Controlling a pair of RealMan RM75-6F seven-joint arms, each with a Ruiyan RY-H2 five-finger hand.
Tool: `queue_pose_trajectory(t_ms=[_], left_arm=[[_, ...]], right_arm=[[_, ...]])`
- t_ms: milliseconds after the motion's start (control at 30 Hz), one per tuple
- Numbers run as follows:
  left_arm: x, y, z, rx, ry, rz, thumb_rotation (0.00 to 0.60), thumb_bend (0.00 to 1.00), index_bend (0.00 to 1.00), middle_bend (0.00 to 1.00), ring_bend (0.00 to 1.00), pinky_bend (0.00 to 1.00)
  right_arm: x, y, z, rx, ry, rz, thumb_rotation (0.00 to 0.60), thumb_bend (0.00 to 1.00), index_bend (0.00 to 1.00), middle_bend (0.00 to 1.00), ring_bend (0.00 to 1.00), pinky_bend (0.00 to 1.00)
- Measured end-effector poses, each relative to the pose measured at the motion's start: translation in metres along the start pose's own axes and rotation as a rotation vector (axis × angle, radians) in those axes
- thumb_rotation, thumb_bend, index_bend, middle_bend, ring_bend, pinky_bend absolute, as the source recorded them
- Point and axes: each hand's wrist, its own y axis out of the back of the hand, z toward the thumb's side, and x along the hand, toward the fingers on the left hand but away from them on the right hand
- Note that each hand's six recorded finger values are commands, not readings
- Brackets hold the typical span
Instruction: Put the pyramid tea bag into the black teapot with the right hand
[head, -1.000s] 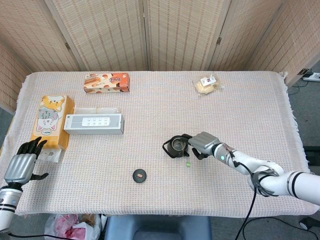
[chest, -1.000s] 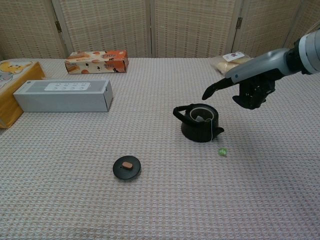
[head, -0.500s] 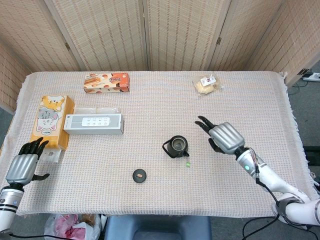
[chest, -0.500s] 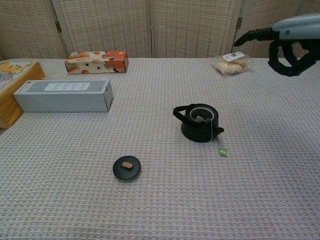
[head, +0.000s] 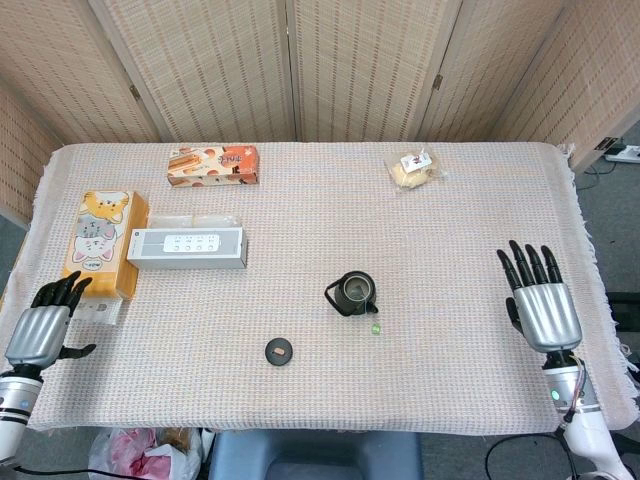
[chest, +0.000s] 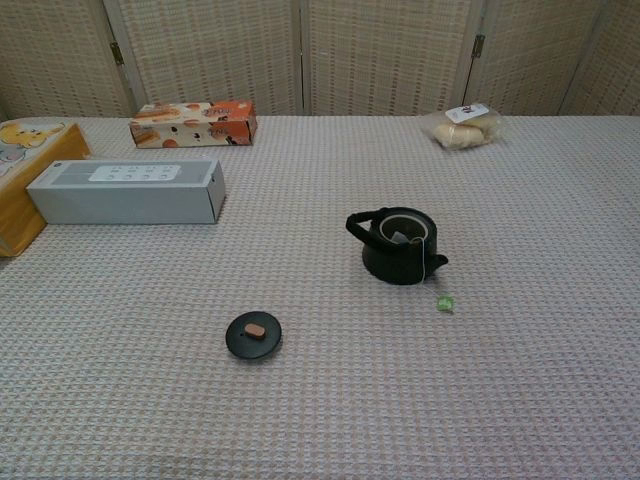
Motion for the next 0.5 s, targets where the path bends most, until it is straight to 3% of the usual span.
queue_pose_trajectory(t_ms=[167,500], left_arm=[[-0.001,0.002,0.006,-0.002,-0.035,0.016,0.6,0.14,0.0,0.0,0.0,0.1],[-0.007,0.002,0.007,0.007,-0.034,0.028,0.6,0.14,0.0,0.0,0.0,0.1]], right_arm=[[0.017,-0.001,-0.023,-0.006,-0.059,-0.068,0.6,0.39,0.0,0.0,0.0,0.0],[0.026,-0.013,-0.02,-0.224,0.029,0.09,0.6,0.35,0.0,0.0,0.0,0.0]])
